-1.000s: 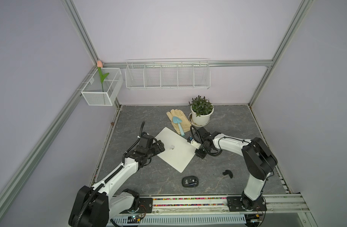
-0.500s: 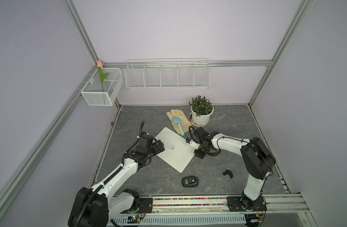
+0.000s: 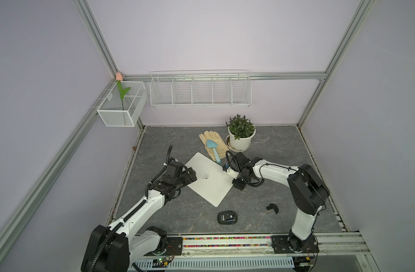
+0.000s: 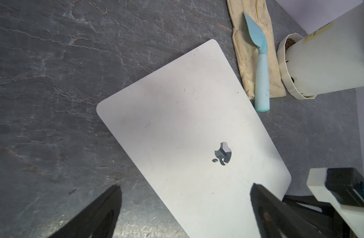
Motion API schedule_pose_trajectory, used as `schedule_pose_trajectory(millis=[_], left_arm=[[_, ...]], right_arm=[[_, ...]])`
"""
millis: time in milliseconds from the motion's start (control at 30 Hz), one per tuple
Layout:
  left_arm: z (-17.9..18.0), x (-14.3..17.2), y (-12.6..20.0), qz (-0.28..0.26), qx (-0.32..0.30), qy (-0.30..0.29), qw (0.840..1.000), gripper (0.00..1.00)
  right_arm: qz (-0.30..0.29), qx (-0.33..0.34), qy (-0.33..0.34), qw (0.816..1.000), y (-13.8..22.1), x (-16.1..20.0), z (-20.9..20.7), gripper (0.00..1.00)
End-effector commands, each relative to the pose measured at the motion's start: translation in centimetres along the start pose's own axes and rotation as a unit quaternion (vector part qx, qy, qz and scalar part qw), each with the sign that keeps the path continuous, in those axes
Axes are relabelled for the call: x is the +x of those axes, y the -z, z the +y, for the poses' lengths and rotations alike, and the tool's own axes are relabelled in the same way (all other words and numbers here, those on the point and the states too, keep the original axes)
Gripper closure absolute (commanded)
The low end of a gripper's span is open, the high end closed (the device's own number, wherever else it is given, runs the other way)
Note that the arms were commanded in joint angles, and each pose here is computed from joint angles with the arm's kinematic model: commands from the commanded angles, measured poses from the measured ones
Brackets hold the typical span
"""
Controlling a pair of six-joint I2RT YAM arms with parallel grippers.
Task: Insert the wireless mouse receiver into the laptop
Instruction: Insert the USB plug into the USB port.
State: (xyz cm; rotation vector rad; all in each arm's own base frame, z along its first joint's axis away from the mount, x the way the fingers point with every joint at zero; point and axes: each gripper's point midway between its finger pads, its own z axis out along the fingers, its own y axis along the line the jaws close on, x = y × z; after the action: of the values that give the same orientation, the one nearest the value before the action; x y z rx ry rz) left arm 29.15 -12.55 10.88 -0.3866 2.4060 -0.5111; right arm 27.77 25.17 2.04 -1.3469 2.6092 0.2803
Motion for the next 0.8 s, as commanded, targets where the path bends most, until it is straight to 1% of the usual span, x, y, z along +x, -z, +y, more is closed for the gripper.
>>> schedule_pose_trajectory(millis=[0,233,567,767], left_arm=[[0.3,-0.5,0.3,-0.01,-0.006,0.0,1.0,0.01],[0.4,-0.4,0.3,-0.009,-0.008,0.0,1.0,0.01],[0.4,-0.4,0.2,-0.009,-0.007,-0.001,1.0,0.01],[0.4,-0.3,0.1,-0.007,-0.008,-0.001,1.0,0.01]], right_arm=[[-0.027,-0.029,-0.008,0.999,-0.2,-1.5,0.9,0.85],[-0.034,-0.028,-0.024,0.999,-0.3,-1.8,0.8,0.85],[-0.012,0.006,-0.043,0.999,-0.8,-1.1,-0.5,0.84],[-0.016,-0.002,-0.054,0.998,-1.0,-1.4,-0.3,0.84]])
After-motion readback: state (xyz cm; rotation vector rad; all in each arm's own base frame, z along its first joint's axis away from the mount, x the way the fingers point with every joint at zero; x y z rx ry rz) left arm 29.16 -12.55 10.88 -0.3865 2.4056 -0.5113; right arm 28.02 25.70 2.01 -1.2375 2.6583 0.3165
